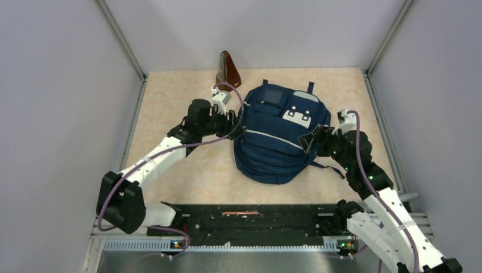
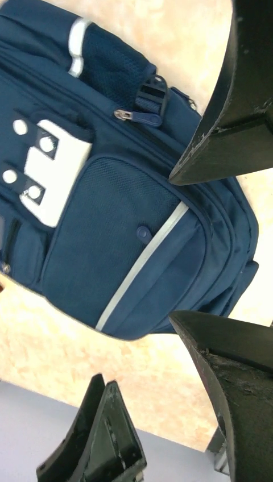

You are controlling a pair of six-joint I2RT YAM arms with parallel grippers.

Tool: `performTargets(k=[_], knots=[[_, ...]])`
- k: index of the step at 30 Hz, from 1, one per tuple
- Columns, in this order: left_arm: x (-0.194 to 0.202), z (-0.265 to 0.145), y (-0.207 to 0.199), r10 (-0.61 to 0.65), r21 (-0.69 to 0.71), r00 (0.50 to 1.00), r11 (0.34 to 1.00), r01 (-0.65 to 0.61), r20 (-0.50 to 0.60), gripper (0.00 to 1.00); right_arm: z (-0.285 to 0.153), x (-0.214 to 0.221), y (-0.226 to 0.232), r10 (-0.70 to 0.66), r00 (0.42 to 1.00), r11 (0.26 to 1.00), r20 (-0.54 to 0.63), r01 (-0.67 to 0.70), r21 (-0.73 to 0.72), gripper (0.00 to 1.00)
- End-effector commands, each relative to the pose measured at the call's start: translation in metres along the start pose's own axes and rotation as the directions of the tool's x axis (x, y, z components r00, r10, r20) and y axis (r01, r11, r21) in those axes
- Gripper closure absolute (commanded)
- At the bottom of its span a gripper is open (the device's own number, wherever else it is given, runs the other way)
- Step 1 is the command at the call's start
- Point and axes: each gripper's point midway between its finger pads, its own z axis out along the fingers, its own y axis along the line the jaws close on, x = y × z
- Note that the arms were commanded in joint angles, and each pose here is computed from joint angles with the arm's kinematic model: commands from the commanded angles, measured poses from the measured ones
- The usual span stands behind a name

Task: Pack the student bag
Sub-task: Move the student bag to the center of the board.

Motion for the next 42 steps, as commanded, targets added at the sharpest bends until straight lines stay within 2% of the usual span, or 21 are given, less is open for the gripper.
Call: performTargets(k=[1, 4, 8, 11, 14, 16, 17, 18, 21, 25, 30, 34, 38, 42], knots=[[-0.023, 0.013, 0.003, -0.078, 0.038, 0.993, 0.996, 0.075, 0.092, 0.45, 0.027, 0.03, -0.024, 0.144, 0.989, 0.985, -0.033, -0.14, 0.097, 0.21], [-0.015, 0.02, 0.011, -0.099, 0.027, 0.992, 0.995, 0.097, 0.078, 0.44, 0.043, 0.054, -0.031, 0.209, 0.976, 0.974, -0.061, -0.202, 0.103, 0.21], [0.0, 0.027, 0.016, -0.117, 0.037, 0.993, 0.993, 0.116, 0.026, 0.44, 0.062, 0.073, -0.023, 0.265, 0.959, 0.964, -0.101, -0.262, 0.035, 0.21], [0.008, 0.027, 0.012, -0.094, 0.075, 0.996, 0.993, 0.093, 0.008, 0.44, 0.076, 0.077, -0.032, 0.25, 0.963, 0.967, -0.1, -0.244, 0.069, 0.3], [0.012, 0.02, 0.01, -0.055, 0.086, 0.998, 0.995, 0.052, 0.034, 0.44, 0.088, 0.074, -0.049, 0.203, 0.976, 0.972, -0.079, -0.19, 0.141, 0.58], [0.017, 0.018, 0.013, -0.032, 0.073, 0.999, 0.997, 0.029, 0.042, 0.44, 0.095, 0.061, -0.063, 0.16, 0.986, 0.972, -0.035, -0.152, 0.181, 0.88], [0.02, 0.017, 0.015, -0.023, 0.069, 0.999, 0.997, 0.02, 0.042, 0.44, 0.099, 0.054, -0.071, 0.143, 0.99, 0.97, -0.018, -0.137, 0.199, 0.98], [0.022, 0.016, 0.016, -0.012, 0.07, 0.999, 0.998, 0.009, 0.046, 0.44, 0.103, 0.048, -0.078, 0.129, 0.992, 0.971, -0.011, -0.124, 0.205, 1.0], [0.026, 0.018, 0.016, 0.017, 0.086, 0.998, 0.996, -0.022, 0.063, 0.44, 0.122, 0.023, -0.097, 0.04, 0.999, 0.98, -0.027, -0.034, 0.195, 1.0], [0.02, 0.024, 0.018, 0.074, 0.095, 0.991, 0.992, -0.085, 0.111, 0.43, 0.156, 0.004, -0.121, -0.092, 0.988, 0.971, -0.124, 0.116, 0.21, 1.0], [0.007, 0.042, 0.035, 0.223, 0.057, 0.964, 0.971, -0.233, 0.143, 0.43, 0.19, -0.011, -0.124, -0.243, 0.948, 0.96, -0.204, 0.265, 0.088, 1.0], [-0.003, 0.066, 0.053, 0.308, 0.087, 0.946, 0.945, -0.317, 0.1, 0.43, 0.202, -0.019, -0.128, -0.301, 0.922, 0.948, -0.242, 0.318, 0.031, 1.0], [-0.026, 0.086, 0.068, 0.356, 0.143, 0.926, 0.917, -0.372, 0.121, 0.43, 0.198, -0.022, -0.126, -0.324, 0.914, 0.944, -0.242, 0.33, -0.018, 1.0], [-0.045, 0.103, 0.076, 0.382, 0.261, 0.909, 0.872, -0.415, 0.169, 0.44, 0.194, -0.024, -0.12, -0.334, 0.914, 0.942, -0.229, 0.332, -0.05, 1.0]])
